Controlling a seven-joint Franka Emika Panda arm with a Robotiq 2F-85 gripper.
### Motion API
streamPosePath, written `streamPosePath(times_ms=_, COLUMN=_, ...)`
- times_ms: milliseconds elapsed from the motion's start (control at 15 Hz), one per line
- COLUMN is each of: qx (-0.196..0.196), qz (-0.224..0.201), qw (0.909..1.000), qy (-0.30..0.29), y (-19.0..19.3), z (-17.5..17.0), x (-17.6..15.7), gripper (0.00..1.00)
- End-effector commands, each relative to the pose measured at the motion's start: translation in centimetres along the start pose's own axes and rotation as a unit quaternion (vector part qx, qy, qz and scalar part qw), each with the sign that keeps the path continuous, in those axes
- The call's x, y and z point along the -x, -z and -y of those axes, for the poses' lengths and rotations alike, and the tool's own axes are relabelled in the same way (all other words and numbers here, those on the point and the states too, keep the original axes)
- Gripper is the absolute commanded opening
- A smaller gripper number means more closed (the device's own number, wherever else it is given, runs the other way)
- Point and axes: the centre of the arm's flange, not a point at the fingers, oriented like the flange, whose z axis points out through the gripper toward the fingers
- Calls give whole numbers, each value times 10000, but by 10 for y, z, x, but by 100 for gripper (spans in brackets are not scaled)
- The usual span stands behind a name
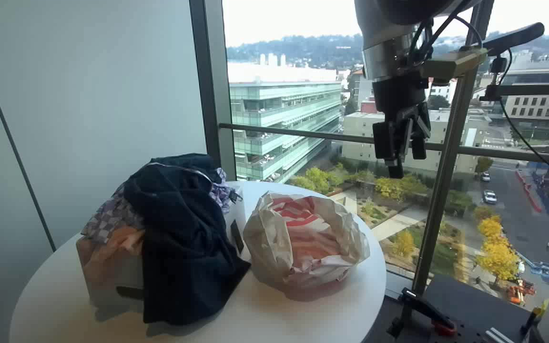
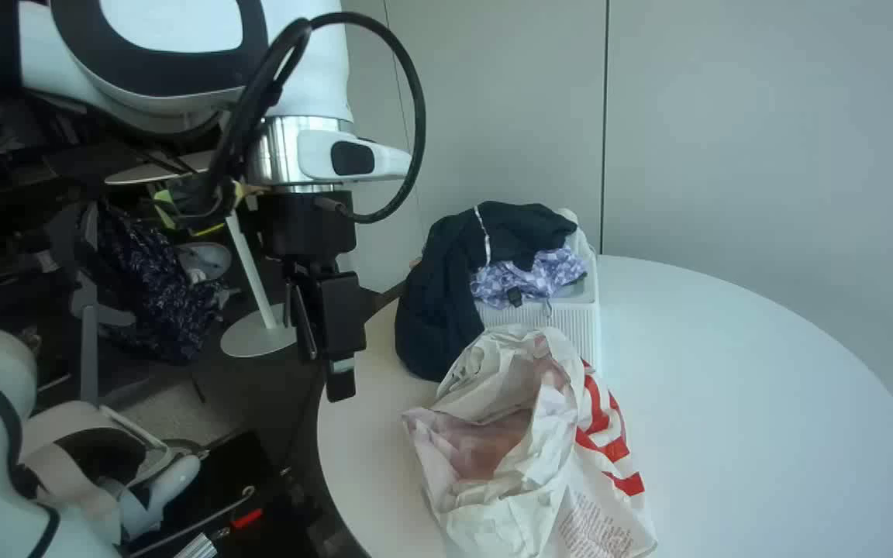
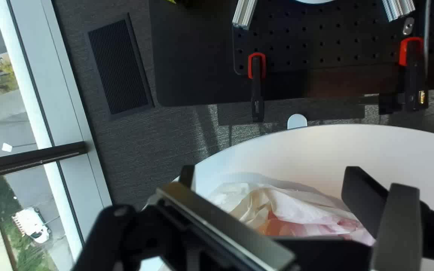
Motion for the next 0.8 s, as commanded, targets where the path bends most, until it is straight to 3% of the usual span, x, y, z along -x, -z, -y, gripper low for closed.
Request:
streamPosePath(times_ms=0, qx=0, qz=-10, qw=10000, qy=-2, y=1, z=0, x=0, gripper=100)
streamPosePath(times_ms=667, qx=1, qz=-22, qw=10000, qy=-4, y=2, z=0, x=0, gripper=100)
streamPosePath(times_ms=733, qx=-38, qz=-2, qw=10000, qy=22, y=2, z=16, x=-14, gripper=100)
